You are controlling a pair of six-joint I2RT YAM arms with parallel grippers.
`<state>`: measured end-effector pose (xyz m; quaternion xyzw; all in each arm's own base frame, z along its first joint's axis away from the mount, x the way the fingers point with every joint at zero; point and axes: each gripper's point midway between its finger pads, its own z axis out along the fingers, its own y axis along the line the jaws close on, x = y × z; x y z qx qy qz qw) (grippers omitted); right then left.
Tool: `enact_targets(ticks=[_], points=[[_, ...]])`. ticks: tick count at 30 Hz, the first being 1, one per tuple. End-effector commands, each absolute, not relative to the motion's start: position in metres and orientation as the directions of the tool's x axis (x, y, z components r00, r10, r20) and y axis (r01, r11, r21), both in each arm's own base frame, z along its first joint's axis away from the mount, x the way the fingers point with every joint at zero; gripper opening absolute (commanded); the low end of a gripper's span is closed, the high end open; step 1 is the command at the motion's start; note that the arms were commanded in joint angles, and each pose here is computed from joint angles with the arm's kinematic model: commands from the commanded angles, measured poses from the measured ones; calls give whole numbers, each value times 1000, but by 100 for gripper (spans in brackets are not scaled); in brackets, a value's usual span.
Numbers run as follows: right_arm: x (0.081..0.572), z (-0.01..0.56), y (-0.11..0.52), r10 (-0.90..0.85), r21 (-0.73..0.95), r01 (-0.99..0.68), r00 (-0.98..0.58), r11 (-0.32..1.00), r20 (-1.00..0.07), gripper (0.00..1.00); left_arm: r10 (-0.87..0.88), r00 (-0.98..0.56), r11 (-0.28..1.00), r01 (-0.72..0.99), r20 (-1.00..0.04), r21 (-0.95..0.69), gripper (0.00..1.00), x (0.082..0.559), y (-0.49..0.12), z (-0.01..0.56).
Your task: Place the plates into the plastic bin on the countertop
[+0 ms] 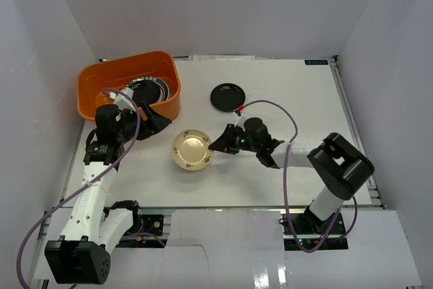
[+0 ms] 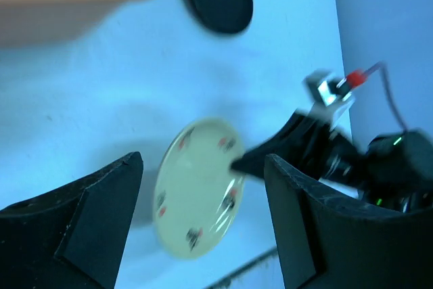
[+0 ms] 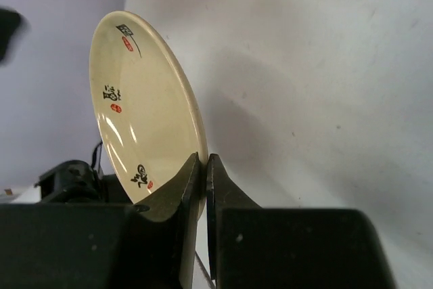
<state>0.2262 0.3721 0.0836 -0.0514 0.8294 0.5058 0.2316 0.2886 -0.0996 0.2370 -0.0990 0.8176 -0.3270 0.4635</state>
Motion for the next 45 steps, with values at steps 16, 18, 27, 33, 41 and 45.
enact_targets(ticks=[16,18,27,33,41,45], points=[[269,165,328,243,807,-456,-792,376,-561,40,-295,-796,652,236,-528,-721,0,274,-187,189],[278,166,319,248,806,-445,-792,390,-557,55,-315,-777,647,244,-545,-723,0,289,-189,202],[385,148,237,457,770,-250,-683,586,-570,65,-544,-523,642,245,-657,-726,0,421,-155,328],[443,101,225,462,698,-115,-672,707,-578,64,-748,-328,614,-14,-576,-789,0,458,-33,315],[489,53,230,457,676,-36,-710,736,-536,66,-750,-155,651,-347,-643,-675,0,447,73,259],[491,36,241,467,713,-9,-749,701,-469,66,-748,-214,649,-435,-628,-625,0,456,91,215]])
